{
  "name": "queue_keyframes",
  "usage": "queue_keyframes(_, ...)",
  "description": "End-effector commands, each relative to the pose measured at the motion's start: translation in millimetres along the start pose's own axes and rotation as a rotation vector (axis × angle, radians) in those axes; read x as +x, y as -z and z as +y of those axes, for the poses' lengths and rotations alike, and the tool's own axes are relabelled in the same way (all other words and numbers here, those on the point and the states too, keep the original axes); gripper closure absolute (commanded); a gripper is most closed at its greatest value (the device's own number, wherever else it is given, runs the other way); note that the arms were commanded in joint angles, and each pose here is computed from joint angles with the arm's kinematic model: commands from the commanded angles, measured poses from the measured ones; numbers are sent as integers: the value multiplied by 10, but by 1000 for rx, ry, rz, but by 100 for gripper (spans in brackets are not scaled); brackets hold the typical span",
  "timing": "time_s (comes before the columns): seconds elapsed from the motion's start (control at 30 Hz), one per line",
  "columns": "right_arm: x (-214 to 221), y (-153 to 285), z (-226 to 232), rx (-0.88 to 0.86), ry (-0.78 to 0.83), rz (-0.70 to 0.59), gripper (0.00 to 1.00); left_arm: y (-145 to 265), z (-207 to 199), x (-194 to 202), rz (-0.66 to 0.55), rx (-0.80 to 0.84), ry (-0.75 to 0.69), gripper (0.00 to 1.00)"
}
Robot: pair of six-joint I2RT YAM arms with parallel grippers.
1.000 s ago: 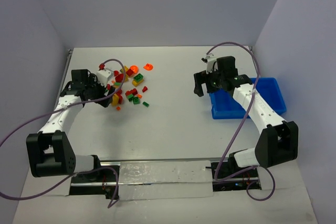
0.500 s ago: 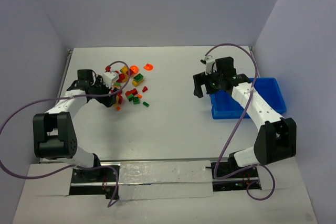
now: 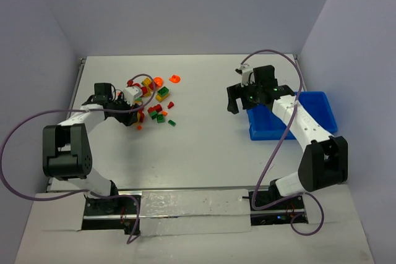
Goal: Sort the legos into containers by color
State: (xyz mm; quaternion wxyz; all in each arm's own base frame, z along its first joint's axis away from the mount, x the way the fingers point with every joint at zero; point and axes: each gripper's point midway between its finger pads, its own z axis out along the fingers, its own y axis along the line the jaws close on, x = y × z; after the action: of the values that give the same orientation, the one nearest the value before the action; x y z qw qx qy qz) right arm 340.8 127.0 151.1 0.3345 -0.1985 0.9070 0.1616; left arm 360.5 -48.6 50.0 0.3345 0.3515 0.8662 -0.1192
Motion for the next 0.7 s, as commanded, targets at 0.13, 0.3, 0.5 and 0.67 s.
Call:
queue_keyframes(0.13, -226, 31, 97, -56, -18, -39, 0, 15, 74, -224, -76, -12, -59, 61)
queue_keyframes(0.3, -263, 16, 292, -167, -58, -40, 0, 77, 66, -241, -80, -27, -72, 69)
queue_keyframes(0.5, -396, 76, 561, -314, -111, -71, 0, 451, -61, -609, -177, -9, -159, 94)
queue_keyframes(0.67, -508, 100, 853, -485, -214, -68, 0, 884, -528, -1034, -329, 42, -284, 100)
